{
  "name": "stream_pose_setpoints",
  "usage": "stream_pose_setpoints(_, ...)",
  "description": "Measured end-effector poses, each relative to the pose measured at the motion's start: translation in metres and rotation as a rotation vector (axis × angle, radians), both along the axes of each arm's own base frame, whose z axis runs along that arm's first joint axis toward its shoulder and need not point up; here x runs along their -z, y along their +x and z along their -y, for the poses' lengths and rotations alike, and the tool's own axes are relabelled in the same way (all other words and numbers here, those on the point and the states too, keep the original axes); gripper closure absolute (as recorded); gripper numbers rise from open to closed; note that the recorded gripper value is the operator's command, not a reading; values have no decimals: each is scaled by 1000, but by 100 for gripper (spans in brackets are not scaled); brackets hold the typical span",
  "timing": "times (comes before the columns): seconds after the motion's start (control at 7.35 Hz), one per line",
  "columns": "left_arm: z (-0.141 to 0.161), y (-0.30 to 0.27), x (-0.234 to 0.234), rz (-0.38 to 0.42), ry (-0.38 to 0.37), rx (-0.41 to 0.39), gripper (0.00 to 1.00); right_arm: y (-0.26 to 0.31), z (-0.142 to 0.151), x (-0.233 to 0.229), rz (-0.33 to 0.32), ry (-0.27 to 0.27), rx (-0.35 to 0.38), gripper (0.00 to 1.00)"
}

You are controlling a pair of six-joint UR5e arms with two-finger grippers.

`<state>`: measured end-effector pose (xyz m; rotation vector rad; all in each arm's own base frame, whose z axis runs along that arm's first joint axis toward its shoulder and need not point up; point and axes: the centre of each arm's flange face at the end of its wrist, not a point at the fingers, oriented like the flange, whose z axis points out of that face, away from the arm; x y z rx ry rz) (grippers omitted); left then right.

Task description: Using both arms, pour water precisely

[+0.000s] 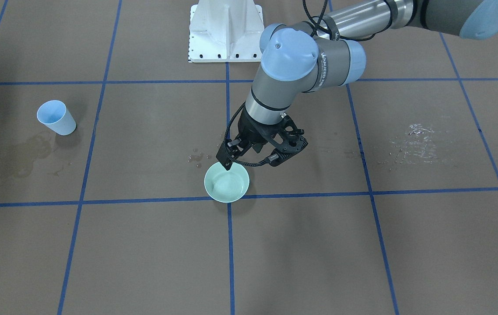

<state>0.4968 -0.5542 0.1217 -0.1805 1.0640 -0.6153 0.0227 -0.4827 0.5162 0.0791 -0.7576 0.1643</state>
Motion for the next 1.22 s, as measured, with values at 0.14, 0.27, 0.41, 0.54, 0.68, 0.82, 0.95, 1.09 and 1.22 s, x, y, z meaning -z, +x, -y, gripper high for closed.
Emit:
stream_pose_setpoints(0.14, 2, -7, 4, -6, 5, 8, 0, -40, -11, 29, -24, -41, -49, 0)
stream_pose_setpoints(0.27, 3, -12, 5, -9, 8, 14, 0, -71, -34, 53, -46, -55, -73, 0)
stream_pose_setpoints(0.41, 3, -20, 5, -4, 5, 21, 0, -91, -65, 74, -59, -62, -91, 0)
stream_pose_setpoints(0.54, 0, -29, 5, 20, -4, 20, 0, -114, -101, 94, -88, -63, -102, 0)
stream_pose_setpoints(0.68, -7, -41, 7, 58, 4, 3, 0, -140, -131, 110, -128, -64, -135, 0)
stream_pose_setpoints(0.82, -17, -60, -1, 103, 28, -27, 0, -168, -149, 121, -155, -55, -178, 0)
stream_pose_setpoints(0.95, -30, -92, -29, 148, 68, -60, 0, -193, -163, 127, -165, -29, -200, 0)
stream_pose_setpoints(1.09, -43, -133, -70, 191, 122, -92, 0, -209, -171, 129, -170, 5, -204, 0)
stream_pose_setpoints(1.22, -53, -171, -111, 237, 177, -131, 0, -218, -177, 130, -168, 45, -209, 0)
